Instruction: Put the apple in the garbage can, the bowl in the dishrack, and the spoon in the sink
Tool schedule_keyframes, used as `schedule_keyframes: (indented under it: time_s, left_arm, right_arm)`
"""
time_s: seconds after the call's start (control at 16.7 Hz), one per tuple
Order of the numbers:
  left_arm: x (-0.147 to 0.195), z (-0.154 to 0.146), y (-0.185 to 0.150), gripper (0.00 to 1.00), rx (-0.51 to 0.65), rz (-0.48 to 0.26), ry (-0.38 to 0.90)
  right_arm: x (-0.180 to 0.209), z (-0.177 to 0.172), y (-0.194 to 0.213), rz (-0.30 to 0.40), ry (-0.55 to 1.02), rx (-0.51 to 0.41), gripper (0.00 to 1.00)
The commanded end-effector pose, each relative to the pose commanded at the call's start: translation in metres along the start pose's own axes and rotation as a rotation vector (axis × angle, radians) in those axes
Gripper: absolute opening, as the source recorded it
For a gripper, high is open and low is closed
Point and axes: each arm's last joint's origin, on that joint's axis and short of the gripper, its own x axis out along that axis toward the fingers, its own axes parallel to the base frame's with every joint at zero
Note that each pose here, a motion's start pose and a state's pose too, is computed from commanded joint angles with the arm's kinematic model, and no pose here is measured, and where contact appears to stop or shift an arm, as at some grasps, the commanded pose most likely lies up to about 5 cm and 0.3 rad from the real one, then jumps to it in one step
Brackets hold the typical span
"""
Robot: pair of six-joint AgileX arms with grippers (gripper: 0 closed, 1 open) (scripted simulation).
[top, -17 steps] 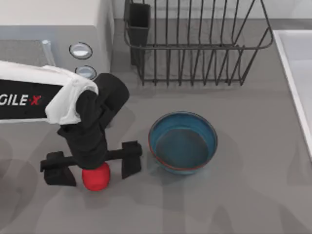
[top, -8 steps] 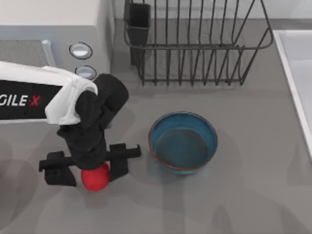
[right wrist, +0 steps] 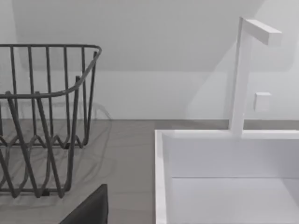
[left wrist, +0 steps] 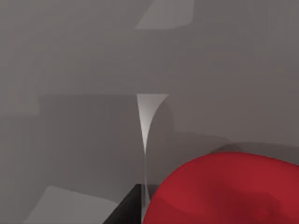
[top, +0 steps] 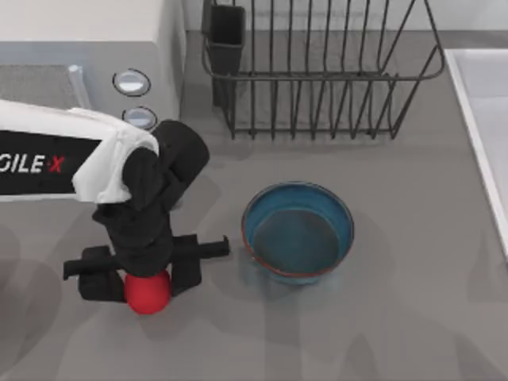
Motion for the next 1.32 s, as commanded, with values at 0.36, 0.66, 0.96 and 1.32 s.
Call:
schedule_keyframes:
  time_s: [0.36,0.66,0.96,1.32]
  left_arm:
    - [-0.012,0.001,0.001,0.00,0.009,0.008,-0.015]
    - [-0.059,0.004,-0.002,0.00,0.006,0.016,-0.004]
    - [-0.107,0.000,0.001,0.00,0.008,0.010,-0.013]
    - [-0.107,0.003,0.005,0.00,0.010,0.021,-0.015]
  right_arm:
    - [0.000,0.000,0.000,0.000,0.000,0.000,1.00]
    - [0.000,0.000,0.000,0.000,0.000,0.000,1.00]
    - [0.000,0.000,0.000,0.000,0.000,0.000,1.00]
    - [0.000,0.000,0.000,0.000,0.000,0.000,1.00]
